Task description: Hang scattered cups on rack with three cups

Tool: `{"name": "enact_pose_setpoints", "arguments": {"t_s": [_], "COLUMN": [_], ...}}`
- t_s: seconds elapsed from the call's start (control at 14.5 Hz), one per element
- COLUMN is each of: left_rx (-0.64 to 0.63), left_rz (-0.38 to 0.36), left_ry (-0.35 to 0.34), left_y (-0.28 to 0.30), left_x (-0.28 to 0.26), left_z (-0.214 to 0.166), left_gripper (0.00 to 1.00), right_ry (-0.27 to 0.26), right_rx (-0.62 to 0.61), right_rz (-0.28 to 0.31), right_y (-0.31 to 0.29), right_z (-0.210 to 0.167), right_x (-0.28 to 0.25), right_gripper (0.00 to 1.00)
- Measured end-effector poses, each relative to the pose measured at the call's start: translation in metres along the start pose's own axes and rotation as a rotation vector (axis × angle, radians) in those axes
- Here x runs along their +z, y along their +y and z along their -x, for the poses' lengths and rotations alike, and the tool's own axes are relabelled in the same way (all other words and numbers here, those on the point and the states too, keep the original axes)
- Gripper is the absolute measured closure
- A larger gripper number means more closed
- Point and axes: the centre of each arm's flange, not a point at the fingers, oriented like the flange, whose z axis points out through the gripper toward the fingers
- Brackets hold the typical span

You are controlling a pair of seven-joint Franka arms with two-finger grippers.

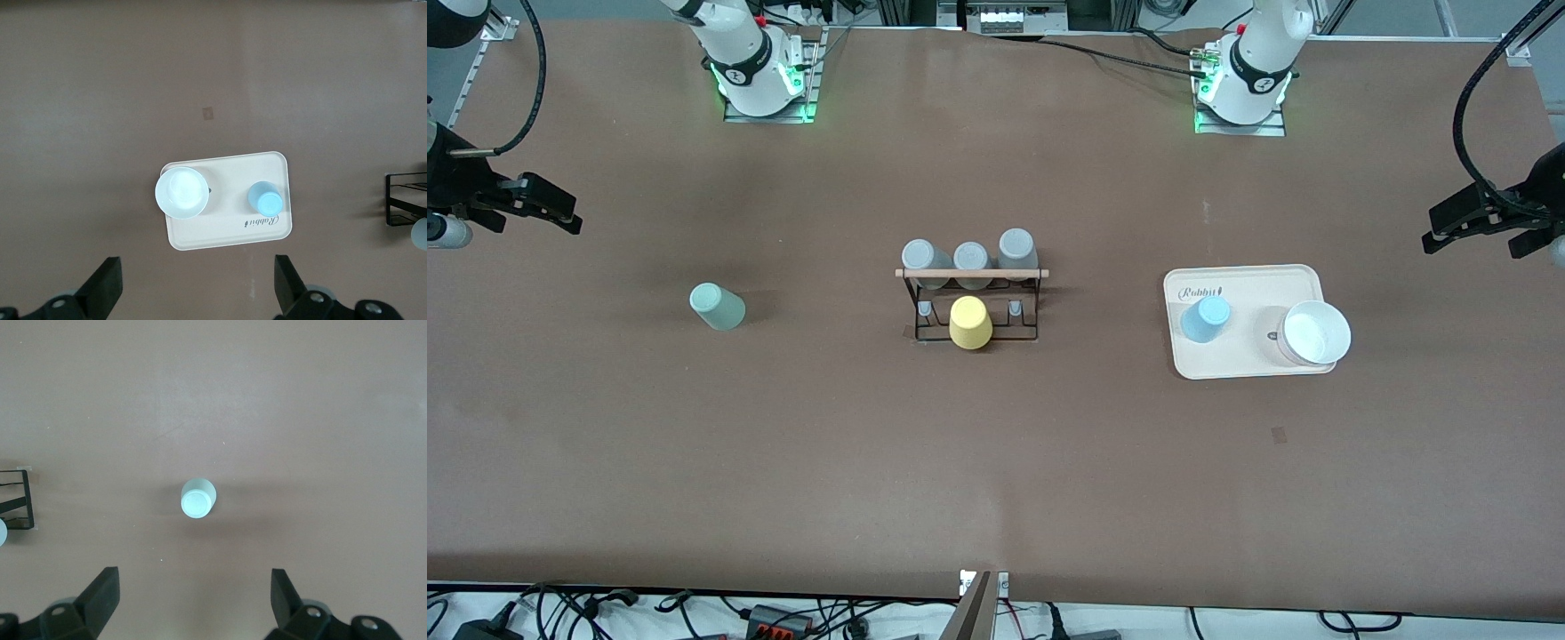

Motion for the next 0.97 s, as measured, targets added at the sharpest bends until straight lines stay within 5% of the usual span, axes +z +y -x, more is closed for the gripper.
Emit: {"name": "enact_pose_setpoints", "arguments": {"t_s": [0.97], "left_rx": [0.006], "left_rz": [0.001], "left_ry": [-0.008], "left_y": [0.0036], "left_x": [0.0049], "left_z": [-0.0025], "left_gripper": [0.0], "right_ry": [0.001], "right_rx": [0.0], "right_rz": [0.0], "right_y": [-0.0001], "right_z": [-0.0013], "right_x": [0.0016], "right_gripper": [0.0]}}
